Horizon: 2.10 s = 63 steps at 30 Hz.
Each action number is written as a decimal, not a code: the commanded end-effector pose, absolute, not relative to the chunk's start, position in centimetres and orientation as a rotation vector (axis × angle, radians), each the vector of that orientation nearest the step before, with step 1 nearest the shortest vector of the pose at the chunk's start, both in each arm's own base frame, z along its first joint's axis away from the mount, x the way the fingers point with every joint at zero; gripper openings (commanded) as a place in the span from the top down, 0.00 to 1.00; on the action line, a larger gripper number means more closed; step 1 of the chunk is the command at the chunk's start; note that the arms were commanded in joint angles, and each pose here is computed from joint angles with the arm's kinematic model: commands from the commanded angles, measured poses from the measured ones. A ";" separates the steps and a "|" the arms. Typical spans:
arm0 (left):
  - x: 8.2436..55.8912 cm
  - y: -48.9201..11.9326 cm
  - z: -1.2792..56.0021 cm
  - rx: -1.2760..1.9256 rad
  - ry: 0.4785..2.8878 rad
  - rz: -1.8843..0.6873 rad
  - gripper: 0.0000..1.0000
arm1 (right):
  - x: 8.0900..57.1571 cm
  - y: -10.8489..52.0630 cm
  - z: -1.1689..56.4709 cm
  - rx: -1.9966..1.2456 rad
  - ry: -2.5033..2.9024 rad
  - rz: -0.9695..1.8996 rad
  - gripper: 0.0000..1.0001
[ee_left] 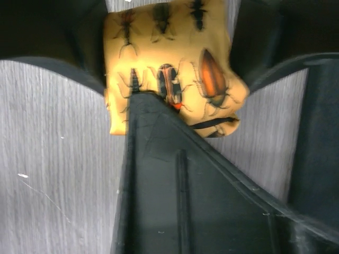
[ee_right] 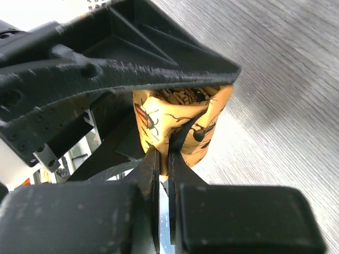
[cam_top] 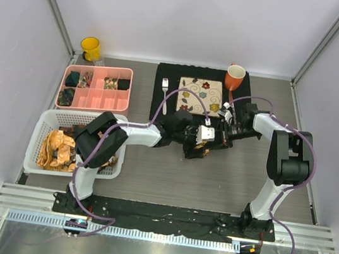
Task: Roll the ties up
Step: Pick up the tie at the center of the board, then place the tie in the storage box.
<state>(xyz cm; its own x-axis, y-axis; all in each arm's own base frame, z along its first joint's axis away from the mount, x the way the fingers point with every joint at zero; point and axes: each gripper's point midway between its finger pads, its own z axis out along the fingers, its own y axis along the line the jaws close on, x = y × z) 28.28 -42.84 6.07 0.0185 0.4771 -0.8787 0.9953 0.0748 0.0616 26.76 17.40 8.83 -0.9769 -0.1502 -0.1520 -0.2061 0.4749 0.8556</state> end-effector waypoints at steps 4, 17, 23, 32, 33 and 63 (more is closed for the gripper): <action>27.7 -42.9 7.7 1.570 1.526 -0.846 0.60 | 27.8 18.3 12.9 -0.358 2.532 1.609 0.99; 32.3 -36.8 18.2 1.236 1.881 -0.842 0.00 | 34.1 16.8 18.0 -0.237 2.380 1.588 0.99; 34.3 -32.2 23.6 0.930 2.091 -0.913 0.00 | 37.7 17.2 20.7 -0.197 2.269 1.590 0.99; 37.3 -25.7 30.9 0.476 2.085 -1.250 0.00 | 41.3 20.5 28.7 -0.056 1.932 1.832 0.99; 38.1 -24.8 31.3 0.413 2.081 -1.284 0.00 | 41.0 21.1 30.0 -0.115 1.861 1.846 0.99; 36.5 -26.7 32.6 0.253 1.989 -1.771 0.01 | 36.5 30.1 31.9 -0.322 1.788 2.069 0.99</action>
